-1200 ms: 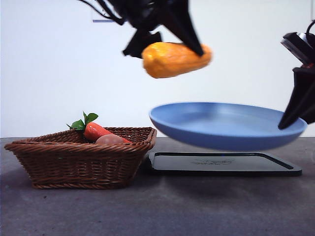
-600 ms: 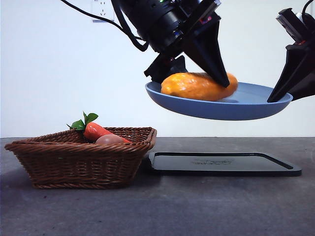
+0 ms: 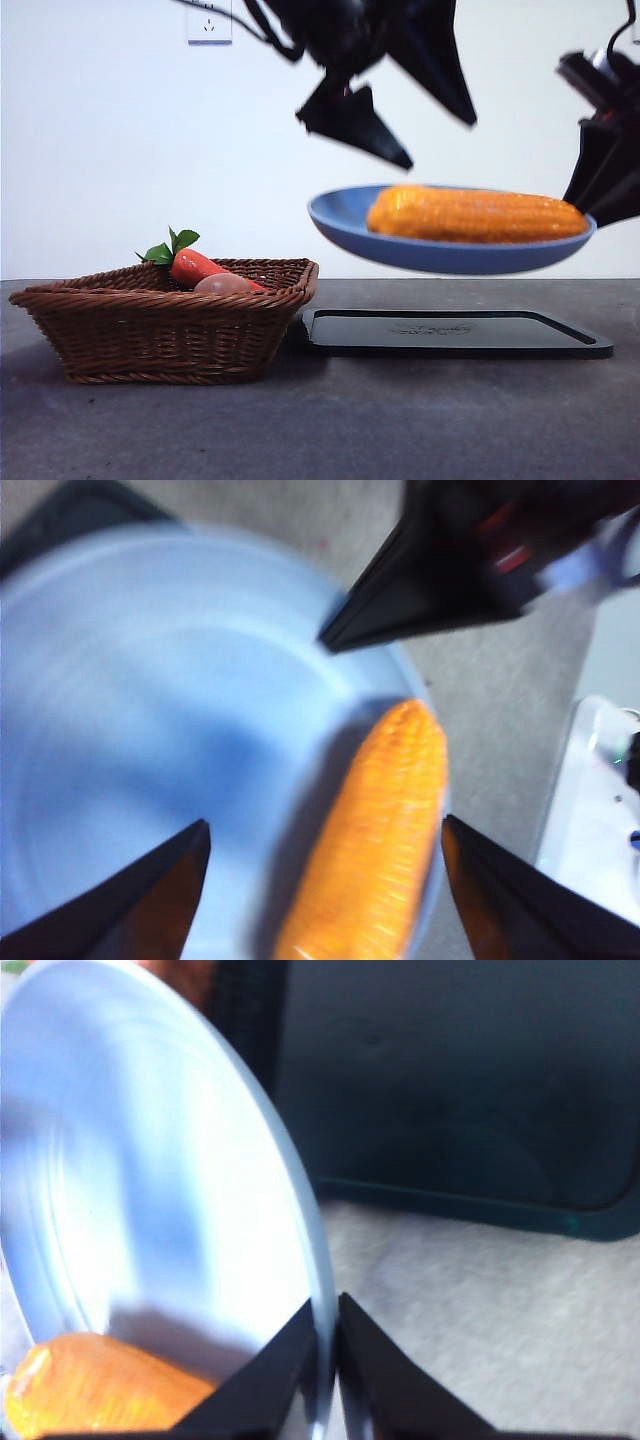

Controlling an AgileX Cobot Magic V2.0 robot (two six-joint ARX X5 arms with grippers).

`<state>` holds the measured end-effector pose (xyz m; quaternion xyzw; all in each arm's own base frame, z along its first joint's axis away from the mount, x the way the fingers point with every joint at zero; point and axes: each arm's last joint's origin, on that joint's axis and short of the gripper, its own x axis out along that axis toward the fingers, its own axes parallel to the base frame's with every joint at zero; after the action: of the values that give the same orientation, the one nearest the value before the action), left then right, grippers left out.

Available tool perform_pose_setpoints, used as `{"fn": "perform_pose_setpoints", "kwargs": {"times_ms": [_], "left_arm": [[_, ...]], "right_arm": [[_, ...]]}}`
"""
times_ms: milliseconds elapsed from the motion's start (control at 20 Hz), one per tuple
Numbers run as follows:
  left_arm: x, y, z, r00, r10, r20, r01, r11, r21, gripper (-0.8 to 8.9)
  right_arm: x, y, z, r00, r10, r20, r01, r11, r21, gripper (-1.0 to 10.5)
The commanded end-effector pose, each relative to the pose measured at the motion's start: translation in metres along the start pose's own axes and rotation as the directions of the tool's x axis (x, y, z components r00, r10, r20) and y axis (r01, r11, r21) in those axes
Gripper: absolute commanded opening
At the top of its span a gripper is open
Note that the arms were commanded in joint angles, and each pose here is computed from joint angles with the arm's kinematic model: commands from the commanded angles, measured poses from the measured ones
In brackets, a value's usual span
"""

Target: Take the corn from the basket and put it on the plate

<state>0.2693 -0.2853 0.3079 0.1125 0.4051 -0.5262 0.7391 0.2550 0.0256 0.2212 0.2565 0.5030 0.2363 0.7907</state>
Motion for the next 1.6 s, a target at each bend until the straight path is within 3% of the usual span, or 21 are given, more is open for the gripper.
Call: {"fn": "perform_pose_setpoints", "kwargs": {"times_ms": [50, 600, 900, 1100, 1250, 1600], "left_arm": [[-0.02, -0.006, 0.015, 0.999, 0.005, 0.032, -0.006, 1.0, 0.017, 3.78], [-0.048, 0.005, 0.021, 0.999, 0.038, 0.016, -0.038, 0.999, -0.026, 3.78], [-0.048, 0.005, 0.021, 0.999, 0.038, 0.018, -0.038, 0.999, -0.028, 3.78], [-0.048, 0.005, 0.022, 0.999, 0.039, 0.021, -0.038, 0.999, -0.027, 3.78], [-0.048, 0.005, 0.022, 0.999, 0.039, 0.021, -0.038, 0.999, -0.027, 3.78], [-0.048, 0.005, 0.022, 0.999, 0.04, 0.028, -0.039, 0.999, -0.024, 3.78]], "right_arm": [[0.007, -0.006, 0.012, 1.0, 0.005, 0.017, -0.005, 1.0, 0.008, 0.0], [0.047, -0.045, 0.084, 0.998, -0.056, -0.022, 0.058, 0.993, 0.102, 0.0], [0.075, -0.069, 0.088, 0.994, -0.065, -0.085, 0.077, 0.986, 0.148, 0.0], [0.077, -0.07, 0.087, 0.993, -0.066, -0.094, 0.08, 0.985, 0.154, 0.3], [0.077, -0.07, 0.087, 0.993, -0.065, -0.095, 0.08, 0.985, 0.155, 1.7], [0.052, -0.061, 0.087, 0.994, -0.073, -0.077, 0.084, 0.985, 0.15, 1.9]]}}
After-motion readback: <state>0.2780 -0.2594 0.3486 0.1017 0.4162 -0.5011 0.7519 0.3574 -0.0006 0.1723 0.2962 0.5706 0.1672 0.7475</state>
